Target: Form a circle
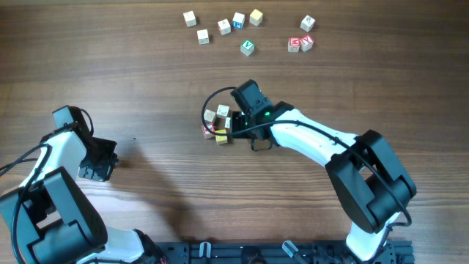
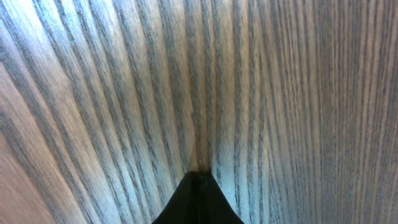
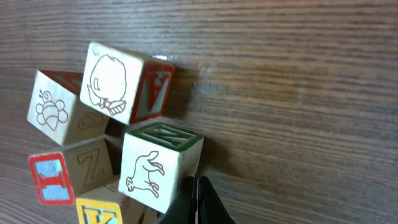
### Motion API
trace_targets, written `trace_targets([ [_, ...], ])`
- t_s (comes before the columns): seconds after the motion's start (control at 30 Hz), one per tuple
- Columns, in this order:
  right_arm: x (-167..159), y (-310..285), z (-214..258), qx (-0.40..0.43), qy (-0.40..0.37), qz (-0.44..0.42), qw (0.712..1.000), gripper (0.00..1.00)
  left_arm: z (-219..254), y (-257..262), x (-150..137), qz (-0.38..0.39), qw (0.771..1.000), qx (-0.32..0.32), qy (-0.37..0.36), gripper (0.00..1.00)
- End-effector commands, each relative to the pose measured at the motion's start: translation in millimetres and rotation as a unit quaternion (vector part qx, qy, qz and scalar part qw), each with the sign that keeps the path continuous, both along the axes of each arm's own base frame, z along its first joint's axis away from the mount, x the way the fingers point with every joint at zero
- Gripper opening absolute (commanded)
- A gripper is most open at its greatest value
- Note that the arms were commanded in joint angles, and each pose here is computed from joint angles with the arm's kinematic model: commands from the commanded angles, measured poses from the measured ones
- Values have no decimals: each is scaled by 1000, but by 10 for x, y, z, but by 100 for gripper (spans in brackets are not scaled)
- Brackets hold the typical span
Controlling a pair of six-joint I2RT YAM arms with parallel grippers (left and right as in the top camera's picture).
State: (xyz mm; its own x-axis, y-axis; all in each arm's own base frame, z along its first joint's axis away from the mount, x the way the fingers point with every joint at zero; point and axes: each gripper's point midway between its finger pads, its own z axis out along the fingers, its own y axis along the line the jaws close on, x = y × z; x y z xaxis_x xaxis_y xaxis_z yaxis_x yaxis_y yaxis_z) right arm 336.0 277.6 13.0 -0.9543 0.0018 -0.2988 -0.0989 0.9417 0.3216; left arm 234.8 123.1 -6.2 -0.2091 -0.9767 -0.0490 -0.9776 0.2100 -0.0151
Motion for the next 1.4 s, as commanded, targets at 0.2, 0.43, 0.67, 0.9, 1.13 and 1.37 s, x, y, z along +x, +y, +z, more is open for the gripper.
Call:
trace_targets([
  [0.2,-6,-81,-102,-15,6,-10,1000,4,-166,-69,-265,-2,999,-14,50,4],
  [0.43,-39,-259,-105,-32,38,-36,998,4,-166,-68,-264,-2,999,-14,50,4],
  [0.67,-6,-617,152,-37,52,-75,995,4,-166,-69,-265,-2,999,-14,50,4],
  [0.9,161,-925,761,-51,-35,-87,994,4,-166,-53,-235,-30,998,-12,45,4],
  [1.13,57,-1200,1327,-71,-97,-112,986,20,55,-102,41,-59,998,-34,-13,4],
  [1.37,-157,-1317,1584,-66,-103,-115,986,24,851,-65,362,-104,985,8,-137,4],
])
